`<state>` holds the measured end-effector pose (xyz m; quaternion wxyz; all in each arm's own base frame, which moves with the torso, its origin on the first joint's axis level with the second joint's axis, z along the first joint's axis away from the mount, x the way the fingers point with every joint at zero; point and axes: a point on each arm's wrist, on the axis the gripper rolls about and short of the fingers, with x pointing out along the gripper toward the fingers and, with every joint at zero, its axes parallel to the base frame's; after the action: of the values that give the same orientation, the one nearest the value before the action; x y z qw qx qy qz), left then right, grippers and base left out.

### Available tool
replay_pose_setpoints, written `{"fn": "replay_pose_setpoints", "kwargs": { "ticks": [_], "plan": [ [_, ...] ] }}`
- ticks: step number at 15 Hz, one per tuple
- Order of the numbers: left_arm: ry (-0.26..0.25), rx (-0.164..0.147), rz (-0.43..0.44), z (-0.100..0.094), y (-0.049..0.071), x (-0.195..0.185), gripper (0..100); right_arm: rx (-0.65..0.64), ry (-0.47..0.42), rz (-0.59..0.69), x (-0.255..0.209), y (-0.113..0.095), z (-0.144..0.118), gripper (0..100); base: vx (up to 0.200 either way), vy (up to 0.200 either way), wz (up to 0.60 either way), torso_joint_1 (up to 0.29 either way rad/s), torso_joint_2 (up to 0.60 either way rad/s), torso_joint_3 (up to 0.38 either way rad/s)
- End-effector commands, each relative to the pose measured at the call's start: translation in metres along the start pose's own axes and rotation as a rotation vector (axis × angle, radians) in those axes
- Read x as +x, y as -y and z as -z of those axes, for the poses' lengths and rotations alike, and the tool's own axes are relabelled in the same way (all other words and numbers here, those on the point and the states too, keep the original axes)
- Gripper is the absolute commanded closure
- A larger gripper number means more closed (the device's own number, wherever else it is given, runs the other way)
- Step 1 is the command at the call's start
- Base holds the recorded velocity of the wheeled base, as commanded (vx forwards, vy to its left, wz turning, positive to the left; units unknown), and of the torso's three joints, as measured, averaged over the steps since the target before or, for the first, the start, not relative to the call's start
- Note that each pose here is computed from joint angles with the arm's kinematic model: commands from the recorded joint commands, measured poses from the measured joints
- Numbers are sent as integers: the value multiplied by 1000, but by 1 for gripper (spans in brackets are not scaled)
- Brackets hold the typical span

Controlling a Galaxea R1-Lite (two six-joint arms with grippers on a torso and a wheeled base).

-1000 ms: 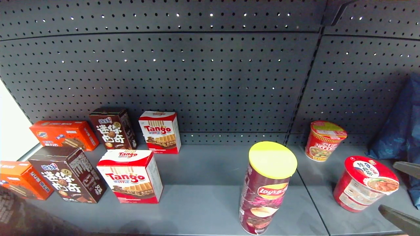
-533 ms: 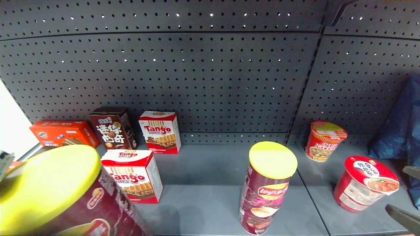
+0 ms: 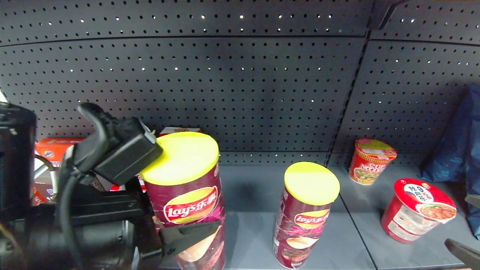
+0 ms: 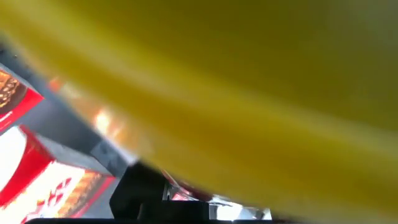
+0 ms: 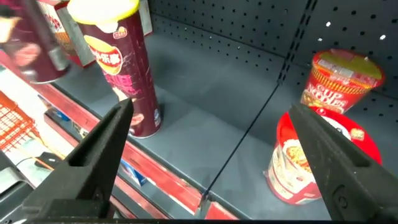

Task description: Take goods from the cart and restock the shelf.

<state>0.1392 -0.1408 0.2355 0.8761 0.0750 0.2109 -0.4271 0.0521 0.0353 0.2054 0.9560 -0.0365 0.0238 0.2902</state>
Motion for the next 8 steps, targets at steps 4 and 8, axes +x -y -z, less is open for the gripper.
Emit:
{"fn": "replay_pose_setpoints", "kwargs": {
  "ticks": [4, 8],
  "plan": [
    [-15, -7, -22, -5, -9, 38, 100, 9, 1, -12, -1, -1, 1, 0, 0, 0, 0, 0, 0, 0],
    [-7, -25, -50, -19, -21, 56, 100, 52, 3, -32, -4, -1, 6, 0, 0, 0, 0, 0, 0, 0]
  ]
}}
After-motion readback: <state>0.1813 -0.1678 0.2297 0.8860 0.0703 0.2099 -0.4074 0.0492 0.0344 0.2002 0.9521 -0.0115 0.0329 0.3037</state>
